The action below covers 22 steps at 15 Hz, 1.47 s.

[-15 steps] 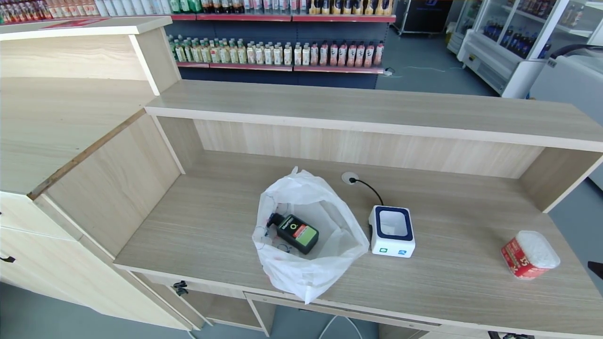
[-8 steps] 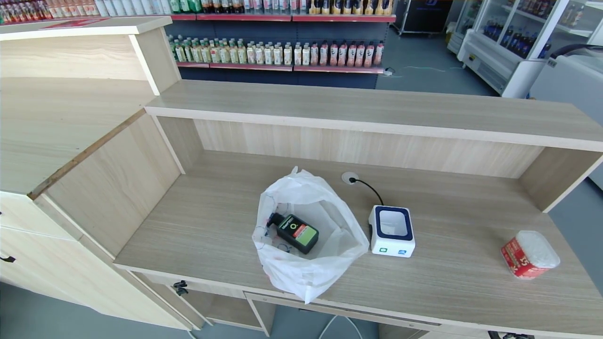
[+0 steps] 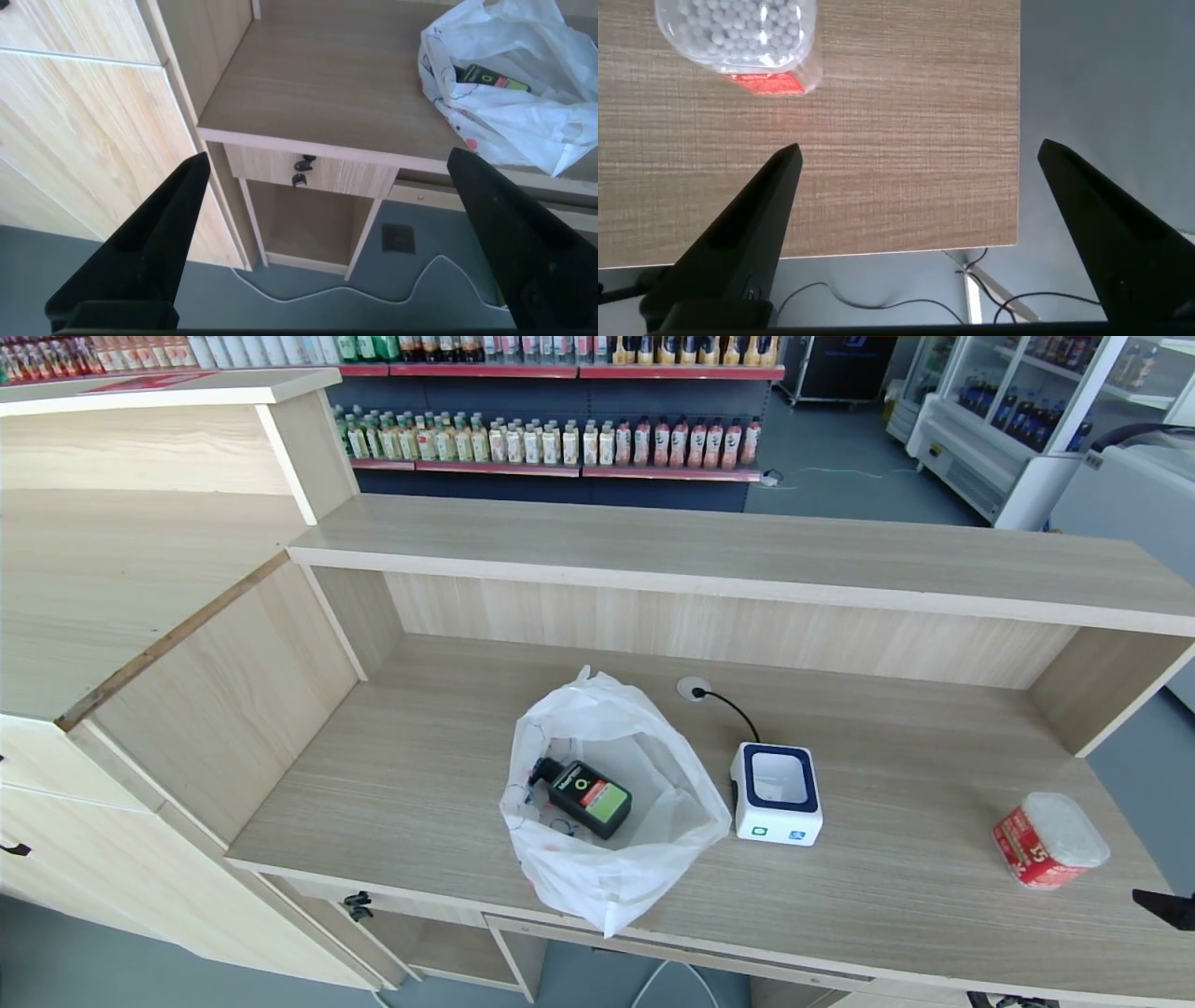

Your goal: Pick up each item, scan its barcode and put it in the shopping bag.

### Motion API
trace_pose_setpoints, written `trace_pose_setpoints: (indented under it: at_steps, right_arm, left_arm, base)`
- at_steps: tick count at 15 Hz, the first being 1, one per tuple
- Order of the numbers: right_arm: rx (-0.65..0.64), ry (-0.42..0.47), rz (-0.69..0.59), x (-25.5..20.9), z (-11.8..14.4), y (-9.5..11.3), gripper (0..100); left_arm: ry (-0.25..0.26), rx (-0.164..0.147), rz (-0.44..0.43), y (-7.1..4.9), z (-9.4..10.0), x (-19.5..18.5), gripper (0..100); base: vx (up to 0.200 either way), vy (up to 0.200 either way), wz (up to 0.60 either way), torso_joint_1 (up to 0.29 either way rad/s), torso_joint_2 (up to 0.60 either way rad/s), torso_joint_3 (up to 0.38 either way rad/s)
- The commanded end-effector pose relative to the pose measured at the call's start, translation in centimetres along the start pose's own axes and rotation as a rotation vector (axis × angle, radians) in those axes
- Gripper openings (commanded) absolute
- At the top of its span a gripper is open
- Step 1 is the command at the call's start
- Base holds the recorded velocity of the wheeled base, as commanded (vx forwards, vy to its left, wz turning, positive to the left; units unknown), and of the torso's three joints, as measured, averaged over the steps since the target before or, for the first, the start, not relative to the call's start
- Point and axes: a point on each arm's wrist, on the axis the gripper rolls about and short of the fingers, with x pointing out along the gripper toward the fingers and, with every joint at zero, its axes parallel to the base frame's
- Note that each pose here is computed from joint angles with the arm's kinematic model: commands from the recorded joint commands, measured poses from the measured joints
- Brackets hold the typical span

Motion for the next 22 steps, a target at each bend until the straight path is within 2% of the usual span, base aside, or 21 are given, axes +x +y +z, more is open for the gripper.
trace_pose_setpoints:
  at_steps: [1,4,9,22]
  right_arm:
    - [-0.002,0.025,0.043,1.4,-0.6,0.3,100]
    - [-0.001,0.031,0.106,3.0,-1.0,0.7,100]
    - [-0.035,-0.052,0.215,5.1,0.1,0.7,100]
    - [-0.101,-0.14,0.399,10.1,2.1,2.6,100]
  left_arm:
    - [0.0,0.0,0.001,0.0,0.0,0.0,100]
    - [0.0,0.0,0.001,0.0,0.0,0.0,100]
    - [0.0,0.0,0.001,0.0,0.0,0.0,100]
    - [0.0,0.0,0.001,0.0,0.0,0.0,100]
  base:
    - [0.0,0.0,0.0,0.0,0.0,0.0]
    - [0.0,0.0,0.0,0.0,0.0,0.0]
    - [0.0,0.0,0.0,0.0,0.0,0.0]
    - [0.0,0.0,0.0,0.0,0.0,0.0]
